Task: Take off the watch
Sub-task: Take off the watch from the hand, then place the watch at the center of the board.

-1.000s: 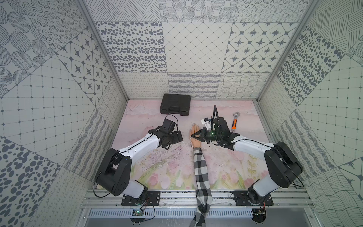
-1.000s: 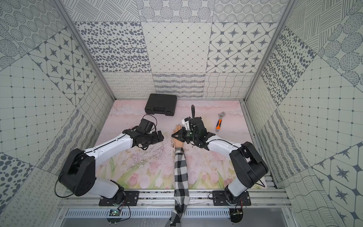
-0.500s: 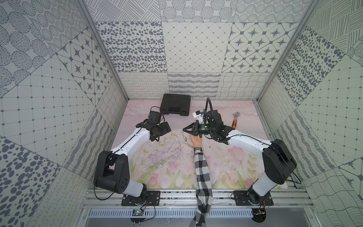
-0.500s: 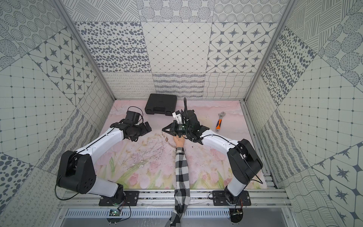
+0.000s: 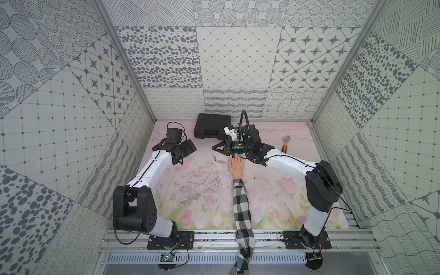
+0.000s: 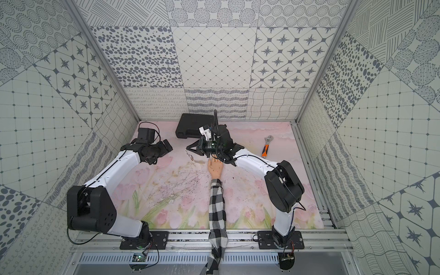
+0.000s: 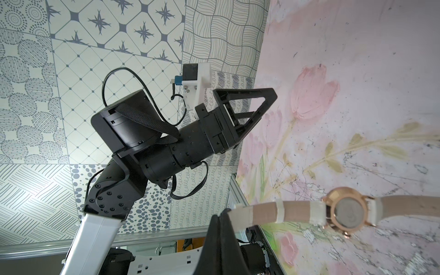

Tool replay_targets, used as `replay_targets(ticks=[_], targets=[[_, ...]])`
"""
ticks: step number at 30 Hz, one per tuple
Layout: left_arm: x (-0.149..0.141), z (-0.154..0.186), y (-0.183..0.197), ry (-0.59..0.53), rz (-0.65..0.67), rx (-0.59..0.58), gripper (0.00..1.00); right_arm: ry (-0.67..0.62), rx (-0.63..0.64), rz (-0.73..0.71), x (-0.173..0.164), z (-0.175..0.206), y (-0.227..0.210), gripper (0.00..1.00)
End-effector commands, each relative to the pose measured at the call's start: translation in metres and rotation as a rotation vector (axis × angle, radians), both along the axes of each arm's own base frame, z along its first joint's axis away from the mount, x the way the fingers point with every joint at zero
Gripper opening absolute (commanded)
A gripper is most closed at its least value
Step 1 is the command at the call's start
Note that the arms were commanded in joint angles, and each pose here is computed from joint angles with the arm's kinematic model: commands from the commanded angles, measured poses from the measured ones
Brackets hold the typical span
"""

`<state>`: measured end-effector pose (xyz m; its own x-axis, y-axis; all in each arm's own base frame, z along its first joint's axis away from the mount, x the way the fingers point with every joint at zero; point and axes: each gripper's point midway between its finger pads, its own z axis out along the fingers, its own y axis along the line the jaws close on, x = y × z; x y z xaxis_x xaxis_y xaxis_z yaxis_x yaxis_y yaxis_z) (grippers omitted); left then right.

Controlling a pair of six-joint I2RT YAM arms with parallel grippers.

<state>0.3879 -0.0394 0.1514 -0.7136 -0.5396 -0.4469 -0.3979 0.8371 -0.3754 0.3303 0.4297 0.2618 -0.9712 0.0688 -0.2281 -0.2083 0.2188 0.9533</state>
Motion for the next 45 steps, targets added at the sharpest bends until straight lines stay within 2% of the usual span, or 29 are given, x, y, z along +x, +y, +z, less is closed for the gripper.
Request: replay_targets(ticks=[1, 11, 20, 25, 28, 33, 39, 45], targets=[[0.0, 0.004, 0.014, 0.005, 0.0, 0.007, 0.98, -0.019, 0.041, 0.026, 0.001, 0.016, 0.015, 0.0], [0.006, 0.017, 0.044, -0.028, 0.064, -0.007, 0.98, -0.007, 0.023, 0.1, 0.005, 0.011, 0.066, 0.0], [0.017, 0.048, 0.098, -0.1, 0.206, -0.033, 0.98, -0.005, -0.002, 0.238, -0.01, 0.002, 0.147, 0.0], [0.021, 0.059, 0.119, -0.121, 0.252, -0.034, 0.98, 0.004, 0.074, 0.323, -0.036, 0.016, 0.198, 0.0], [0.021, 0.063, 0.126, -0.126, 0.263, -0.027, 0.98, 0.036, 0.151, 0.342, -0.039, 0.024, 0.208, 0.0], [0.019, 0.061, 0.126, -0.112, 0.25, -0.022, 0.98, 0.037, 0.108, 0.292, -0.018, -0.012, 0.194, 0.0], [0.016, 0.051, 0.119, -0.107, 0.243, -0.058, 0.98, 0.053, -0.051, 0.153, 0.028, -0.088, 0.129, 0.0], [0.016, 0.043, 0.114, -0.101, 0.237, -0.089, 0.98, 0.091, -0.134, 0.05, 0.055, -0.135, 0.067, 0.0]])
